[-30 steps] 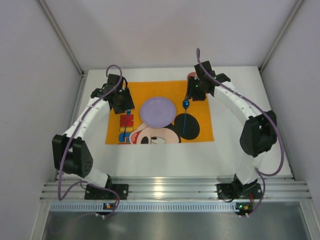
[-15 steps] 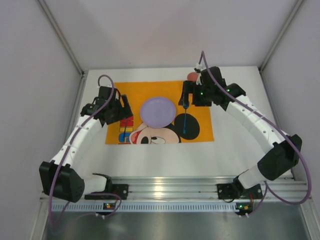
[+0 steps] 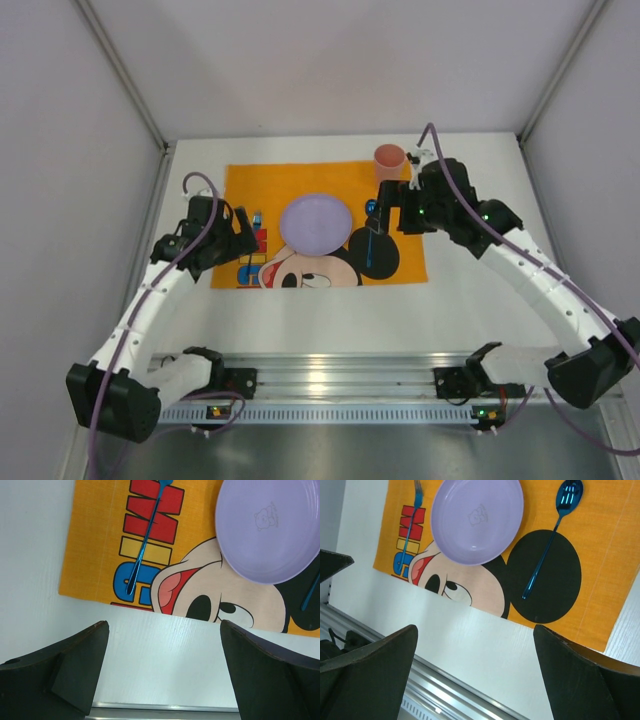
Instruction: Set the dinner table for one person
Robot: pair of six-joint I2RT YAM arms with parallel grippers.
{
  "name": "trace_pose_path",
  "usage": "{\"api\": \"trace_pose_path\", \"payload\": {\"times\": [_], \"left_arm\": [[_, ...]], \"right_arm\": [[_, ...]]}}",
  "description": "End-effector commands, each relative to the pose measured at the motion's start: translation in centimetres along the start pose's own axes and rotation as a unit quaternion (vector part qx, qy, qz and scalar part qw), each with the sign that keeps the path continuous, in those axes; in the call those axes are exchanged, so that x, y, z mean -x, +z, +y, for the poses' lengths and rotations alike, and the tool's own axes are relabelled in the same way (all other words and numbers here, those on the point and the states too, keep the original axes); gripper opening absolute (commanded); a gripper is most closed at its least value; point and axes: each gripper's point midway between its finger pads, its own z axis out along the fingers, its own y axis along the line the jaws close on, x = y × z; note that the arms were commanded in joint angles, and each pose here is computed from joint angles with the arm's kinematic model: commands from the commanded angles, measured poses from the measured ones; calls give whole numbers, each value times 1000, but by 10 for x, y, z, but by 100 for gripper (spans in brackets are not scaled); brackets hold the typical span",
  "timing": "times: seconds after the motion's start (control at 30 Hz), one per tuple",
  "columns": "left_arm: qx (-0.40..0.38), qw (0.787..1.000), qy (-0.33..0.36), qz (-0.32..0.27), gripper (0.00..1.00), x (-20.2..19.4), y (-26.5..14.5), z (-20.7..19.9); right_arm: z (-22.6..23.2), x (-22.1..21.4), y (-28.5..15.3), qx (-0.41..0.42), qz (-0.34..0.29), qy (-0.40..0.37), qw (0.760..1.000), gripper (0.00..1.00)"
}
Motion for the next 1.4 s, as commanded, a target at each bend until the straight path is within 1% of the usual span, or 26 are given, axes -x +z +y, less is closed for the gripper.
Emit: {"api": "trace_pose_path", "payload": {"times": [0.0, 0.03, 0.13, 0.17, 0.2, 0.23, 0.27, 0.33, 0.37, 0.43, 0.47, 0.53, 0.67, 0.73, 0.8, 0.83, 0.87, 0.9, 0.93, 1.03, 1.1, 1.13, 1.17, 1.2, 1.3, 1.37], "left_arm": [[13, 999, -27, -38, 98, 9, -7, 8], [11, 999, -29, -42, 98, 11, -8, 7], [11, 998, -34, -50, 96, 16, -14, 6], [9, 998, -34, -51, 96, 17, -15, 5], [7, 998, -30, -52, 95, 19, -17, 4], [6, 998, -27, -53, 95, 20, -18, 3], [8, 998, -22, -50, 95, 20, -18, 4], [13, 998, -19, -52, 95, 25, -21, 4], [14, 999, -20, -48, 95, 25, -23, 3], [3, 998, -26, -55, 95, 34, -31, -4], [-4, 998, -29, -58, 95, 36, -33, -6], [-19, 997, -33, -70, 95, 43, -38, -13], [-33, 993, -37, -111, 95, 59, -51, -17], [-38, 991, -30, -127, 94, 66, -57, -18], [-48, 988, -20, -147, 92, 71, -68, -19], [-55, 984, -21, -168, 90, 76, -78, -19], [-45, 982, -24, -182, 96, 79, -82, -13], [-42, 979, -25, -197, 99, 81, -87, -9], [-43, 975, -28, -218, 98, 82, -97, -5], [-18, 971, -30, -238, 99, 80, -109, 11], [-3, 974, -29, -225, 98, 70, -111, 20], [0, 977, -29, -212, 98, 59, -116, 25], [0, 977, -29, -212, 98, 59, -117, 25], [5, 979, -28, -200, 98, 52, -116, 28], [6, 982, -33, -186, 98, 40, -120, 33], [2, 981, -40, -189, 97, 36, -125, 35]], "right_arm": [[16, 12, -15, 38, -42, -14, 998, 100], [16, 7, -15, 41, -38, -14, 998, 100], [17, 1, -35, 55, -51, -19, 997, 100], [19, 3, -52, 65, -70, -15, 995, 100], [19, 1, -59, 68, -78, -14, 995, 100], [15, -7, -62, 68, -77, -11, 995, 100], [16, -8, -78, 79, -95, -10, 992, 100], [7, -25, -84, 73, -91, -3, 993, 100], [6, -28, -97, 80, -107, 2, 991, 100], [-1, -44, -102, 79, -101, 9, 992, 100], [-1, -46, -114, 86, -116, 13, 989, 100], [-7, -55, -121, 82, -118, 18, 989, 100], [-13, -65, -137, 86, -134, 34, 987, 100], [-15, -71, -136, 85, -130, 40, 987, 100], [-13, -75, -140, 97, -132, 47, 985, 100], [-15, -80, -137, 98, -129, 51, 985, 100], [-11, -83, -141, 117, -132, 58, 983, 100], [-8, -85, -142, 129, -135, 59, 981, 100], [-9, -92, -138, 133, -127, 68, 981, 100], [-6, -107, -142, 161, -118, 82, 976, 100], [-8, -117, -140, 163, -105, 94, 977, 100], [-7, -121, -144, 172, -108, 95, 975, 100], [-6, -122, -144, 174, -106, 95, 974, 100], [-5, -123, -146, 178, -103, 91, 974, 100], [0, -126, -152, 191, -91, 76, 975, 100], [0, -127, -156, 191, -91, 74, 975, 100]]}}
